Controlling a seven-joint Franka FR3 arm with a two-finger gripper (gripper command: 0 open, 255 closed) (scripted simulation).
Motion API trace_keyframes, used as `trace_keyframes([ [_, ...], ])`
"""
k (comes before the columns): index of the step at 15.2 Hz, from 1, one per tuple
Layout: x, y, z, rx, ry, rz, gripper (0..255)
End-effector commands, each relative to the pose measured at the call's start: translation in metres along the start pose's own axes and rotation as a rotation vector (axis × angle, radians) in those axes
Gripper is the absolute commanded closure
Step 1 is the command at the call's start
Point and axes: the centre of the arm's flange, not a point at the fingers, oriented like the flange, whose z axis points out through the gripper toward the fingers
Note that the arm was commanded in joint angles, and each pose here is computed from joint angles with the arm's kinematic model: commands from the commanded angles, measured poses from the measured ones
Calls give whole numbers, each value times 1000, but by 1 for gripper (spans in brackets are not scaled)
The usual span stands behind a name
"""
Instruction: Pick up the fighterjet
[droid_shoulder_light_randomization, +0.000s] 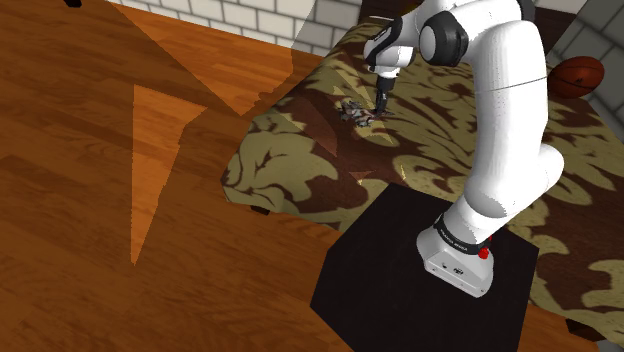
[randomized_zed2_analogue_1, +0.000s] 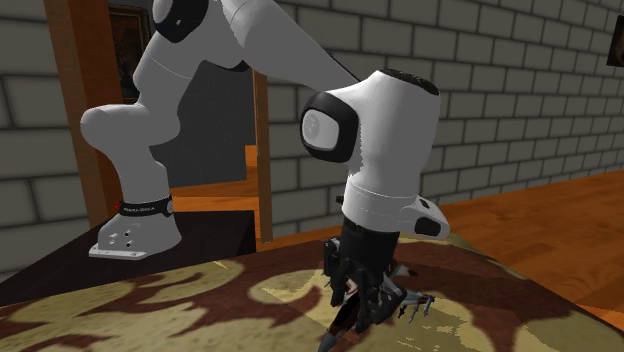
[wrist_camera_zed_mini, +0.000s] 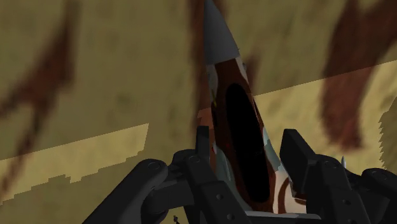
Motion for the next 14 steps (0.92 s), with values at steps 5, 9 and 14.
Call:
trace_keyframes([
  [5, 0, 0, 0, 0, 0, -1, 255],
  [9, -1, -4, -21, 0, 0, -1, 255],
  [14, -2, -8, -47, 0, 0, -1, 255],
])
